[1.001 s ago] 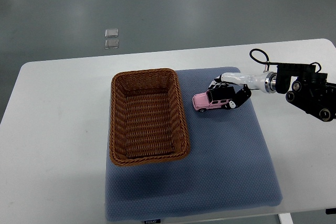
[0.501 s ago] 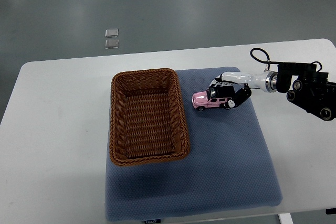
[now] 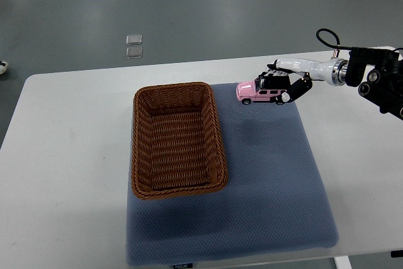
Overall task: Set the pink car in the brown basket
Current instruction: 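Lift the pink SUV and carry it over the wicker basket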
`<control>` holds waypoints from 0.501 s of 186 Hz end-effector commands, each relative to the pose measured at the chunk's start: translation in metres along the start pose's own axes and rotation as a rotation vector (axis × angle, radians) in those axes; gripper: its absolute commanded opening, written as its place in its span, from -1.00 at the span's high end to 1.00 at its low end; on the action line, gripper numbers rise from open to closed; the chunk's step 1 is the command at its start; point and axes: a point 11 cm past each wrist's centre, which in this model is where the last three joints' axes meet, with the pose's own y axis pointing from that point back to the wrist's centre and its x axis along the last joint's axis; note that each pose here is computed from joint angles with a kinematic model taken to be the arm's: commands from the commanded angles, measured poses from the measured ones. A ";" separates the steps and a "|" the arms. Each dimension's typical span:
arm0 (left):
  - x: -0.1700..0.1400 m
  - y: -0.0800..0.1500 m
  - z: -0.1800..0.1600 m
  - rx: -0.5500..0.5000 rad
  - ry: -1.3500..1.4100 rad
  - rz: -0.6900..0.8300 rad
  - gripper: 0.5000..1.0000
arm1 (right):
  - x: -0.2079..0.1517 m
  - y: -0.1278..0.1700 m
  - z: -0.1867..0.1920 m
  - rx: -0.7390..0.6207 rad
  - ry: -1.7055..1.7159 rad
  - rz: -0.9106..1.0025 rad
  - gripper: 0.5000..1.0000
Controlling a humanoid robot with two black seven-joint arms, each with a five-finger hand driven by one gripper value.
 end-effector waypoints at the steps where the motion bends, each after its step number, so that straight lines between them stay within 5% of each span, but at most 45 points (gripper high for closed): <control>1: 0.000 0.000 0.000 0.000 -0.001 0.000 -1.00 | 0.016 0.002 -0.009 0.015 0.019 0.014 1.00; 52: 0.000 0.000 0.000 0.000 -0.001 0.001 -1.00 | 0.033 -0.018 -0.062 0.150 0.069 0.021 1.00; 93: 0.000 0.000 0.000 0.000 -0.001 0.001 -1.00 | 0.010 -0.060 -0.136 0.280 0.136 -0.060 1.00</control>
